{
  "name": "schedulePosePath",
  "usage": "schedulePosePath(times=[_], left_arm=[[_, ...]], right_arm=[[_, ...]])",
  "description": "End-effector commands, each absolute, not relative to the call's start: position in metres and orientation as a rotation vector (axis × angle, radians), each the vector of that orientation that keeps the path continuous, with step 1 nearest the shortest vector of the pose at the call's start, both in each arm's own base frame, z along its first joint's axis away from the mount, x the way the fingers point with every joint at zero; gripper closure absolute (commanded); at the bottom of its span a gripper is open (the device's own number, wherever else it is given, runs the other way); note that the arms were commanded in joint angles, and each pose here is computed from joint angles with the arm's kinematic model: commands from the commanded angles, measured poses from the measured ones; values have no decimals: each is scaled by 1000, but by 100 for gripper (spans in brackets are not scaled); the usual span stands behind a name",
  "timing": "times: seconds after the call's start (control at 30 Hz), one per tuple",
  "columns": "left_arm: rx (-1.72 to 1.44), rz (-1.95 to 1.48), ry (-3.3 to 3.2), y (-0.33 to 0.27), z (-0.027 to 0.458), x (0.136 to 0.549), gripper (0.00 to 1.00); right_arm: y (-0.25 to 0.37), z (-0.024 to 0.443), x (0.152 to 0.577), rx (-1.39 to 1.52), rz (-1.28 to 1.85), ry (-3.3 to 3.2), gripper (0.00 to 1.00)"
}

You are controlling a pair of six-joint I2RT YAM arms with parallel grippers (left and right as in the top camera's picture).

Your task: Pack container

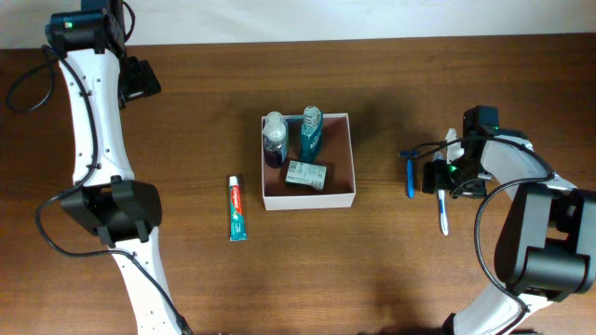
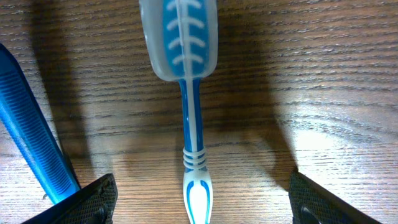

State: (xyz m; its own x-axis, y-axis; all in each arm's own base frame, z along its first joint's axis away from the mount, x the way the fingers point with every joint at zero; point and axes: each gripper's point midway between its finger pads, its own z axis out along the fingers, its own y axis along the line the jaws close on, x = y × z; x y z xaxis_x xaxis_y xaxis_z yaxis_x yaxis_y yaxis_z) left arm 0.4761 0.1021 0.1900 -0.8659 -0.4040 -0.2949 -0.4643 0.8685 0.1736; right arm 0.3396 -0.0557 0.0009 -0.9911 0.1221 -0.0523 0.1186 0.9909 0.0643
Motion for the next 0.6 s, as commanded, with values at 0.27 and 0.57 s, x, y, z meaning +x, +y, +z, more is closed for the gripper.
schedulePosePath(times=[0.27, 0.57], left_arm=[[-680, 358, 2784, 103, 192, 475, 1], [-680, 358, 2784, 103, 192, 475, 1]], right_arm=[[-63, 70, 368, 192, 82, 3064, 16], [-25, 152, 391, 124, 330, 2973, 1]])
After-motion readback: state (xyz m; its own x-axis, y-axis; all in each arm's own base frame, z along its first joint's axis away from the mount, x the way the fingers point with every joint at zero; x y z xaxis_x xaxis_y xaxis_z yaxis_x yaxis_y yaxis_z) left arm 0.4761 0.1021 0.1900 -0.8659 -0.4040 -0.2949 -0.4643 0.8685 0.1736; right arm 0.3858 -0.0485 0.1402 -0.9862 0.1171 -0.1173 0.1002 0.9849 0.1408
